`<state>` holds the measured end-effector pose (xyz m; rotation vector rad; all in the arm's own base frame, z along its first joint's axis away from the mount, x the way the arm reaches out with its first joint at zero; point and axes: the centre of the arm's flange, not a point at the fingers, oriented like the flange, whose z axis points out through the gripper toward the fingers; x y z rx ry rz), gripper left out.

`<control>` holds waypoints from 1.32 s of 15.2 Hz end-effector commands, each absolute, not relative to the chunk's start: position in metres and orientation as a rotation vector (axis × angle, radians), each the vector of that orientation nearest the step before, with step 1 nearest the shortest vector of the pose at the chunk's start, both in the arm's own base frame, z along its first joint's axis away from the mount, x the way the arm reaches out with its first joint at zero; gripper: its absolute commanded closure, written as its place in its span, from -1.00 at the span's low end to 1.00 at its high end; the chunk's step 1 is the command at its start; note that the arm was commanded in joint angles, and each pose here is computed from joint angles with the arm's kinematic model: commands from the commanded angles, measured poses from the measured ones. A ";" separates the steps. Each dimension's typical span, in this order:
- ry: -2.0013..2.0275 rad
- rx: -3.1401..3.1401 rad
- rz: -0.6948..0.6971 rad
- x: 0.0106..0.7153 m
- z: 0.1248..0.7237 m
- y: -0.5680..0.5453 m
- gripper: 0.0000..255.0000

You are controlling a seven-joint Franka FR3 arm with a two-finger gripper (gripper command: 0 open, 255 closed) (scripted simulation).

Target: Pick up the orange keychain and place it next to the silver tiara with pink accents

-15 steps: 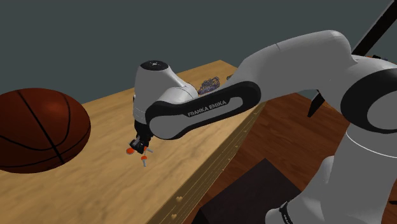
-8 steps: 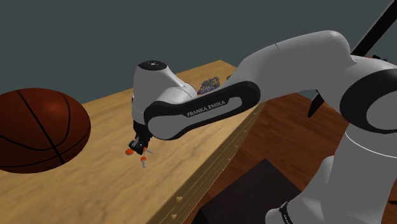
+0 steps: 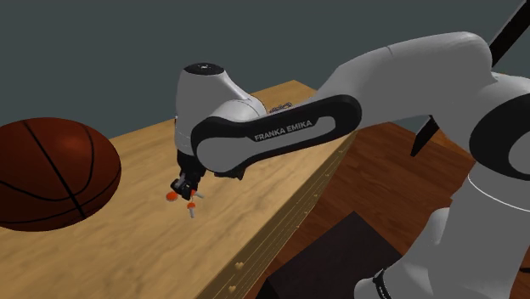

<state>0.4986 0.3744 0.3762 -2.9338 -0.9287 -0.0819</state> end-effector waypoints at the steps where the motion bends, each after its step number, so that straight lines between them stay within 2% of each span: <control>1: -0.929 -2.934 -0.081 0.498 0.387 0.375 1.00; 20: -0.929 -2.934 -0.081 0.498 0.487 0.375 1.00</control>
